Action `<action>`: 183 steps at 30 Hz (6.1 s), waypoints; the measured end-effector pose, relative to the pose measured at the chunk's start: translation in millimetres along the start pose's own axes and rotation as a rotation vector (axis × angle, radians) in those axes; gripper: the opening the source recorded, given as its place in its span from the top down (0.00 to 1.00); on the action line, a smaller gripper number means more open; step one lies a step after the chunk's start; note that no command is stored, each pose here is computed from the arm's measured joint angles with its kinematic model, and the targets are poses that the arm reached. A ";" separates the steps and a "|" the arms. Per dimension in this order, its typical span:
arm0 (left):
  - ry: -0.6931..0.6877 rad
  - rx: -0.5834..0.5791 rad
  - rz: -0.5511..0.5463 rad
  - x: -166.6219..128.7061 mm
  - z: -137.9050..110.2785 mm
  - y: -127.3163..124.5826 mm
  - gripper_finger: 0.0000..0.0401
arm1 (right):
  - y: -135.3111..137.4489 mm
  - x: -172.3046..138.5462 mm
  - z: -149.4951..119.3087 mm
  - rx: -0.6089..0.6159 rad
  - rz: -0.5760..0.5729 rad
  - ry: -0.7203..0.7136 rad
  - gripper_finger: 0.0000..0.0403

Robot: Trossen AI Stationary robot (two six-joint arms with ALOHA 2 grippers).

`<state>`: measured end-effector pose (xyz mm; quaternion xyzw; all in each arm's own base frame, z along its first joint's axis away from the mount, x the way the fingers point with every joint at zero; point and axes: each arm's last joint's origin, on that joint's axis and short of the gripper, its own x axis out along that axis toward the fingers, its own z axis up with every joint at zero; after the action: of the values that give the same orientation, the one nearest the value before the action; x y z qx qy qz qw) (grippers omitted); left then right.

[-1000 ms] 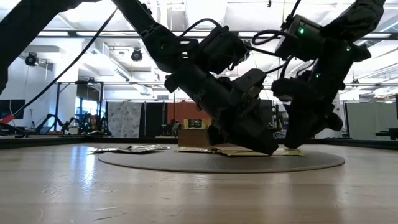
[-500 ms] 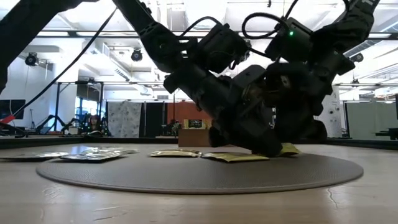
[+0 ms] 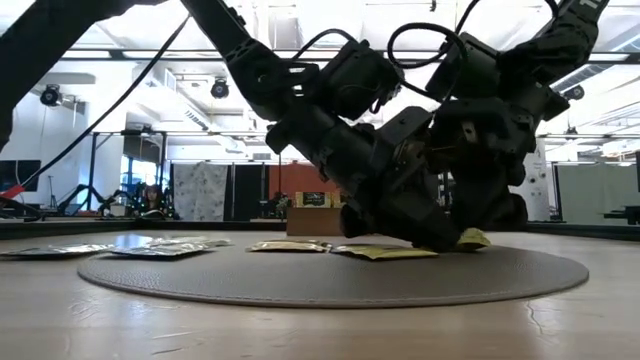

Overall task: Pick & Place Tea
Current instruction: Put the yellow tea bag into the left compartment of the wooden organizer

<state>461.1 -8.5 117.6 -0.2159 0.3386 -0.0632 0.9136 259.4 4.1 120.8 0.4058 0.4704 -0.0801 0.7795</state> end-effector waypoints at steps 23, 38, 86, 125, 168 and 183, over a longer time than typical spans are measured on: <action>-0.030 0.075 0.218 -91.5 43.0 -40.6 0.77 | 5.2 -44.9 15.4 -0.029 -0.055 -0.260 0.98; -0.730 0.123 0.560 -274.5 74.4 -83.7 0.77 | 24.2 -142.3 34.8 0.006 0.725 -0.986 0.98; -0.595 1.019 0.043 -294.1 89.4 -110.6 0.77 | 107.7 -107.9 68.0 -0.042 1.259 -0.374 0.98; -0.503 0.851 0.025 -276.8 83.5 -109.7 1.00 | 91.0 -106.3 76.4 -0.060 1.194 -0.431 0.98; -0.421 0.745 0.255 -293.2 76.8 -99.6 1.00 | 63.8 -120.2 98.5 -0.141 1.128 -0.582 0.98; -0.417 0.738 0.257 -292.5 76.6 -99.0 1.00 | 64.2 -117.1 98.1 -0.016 1.146 -0.459 0.83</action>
<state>290.6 6.1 385.7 0.1607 0.1257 -0.0207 0.9787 293.7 -53.2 272.4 0.5607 -0.0019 0.2696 0.7829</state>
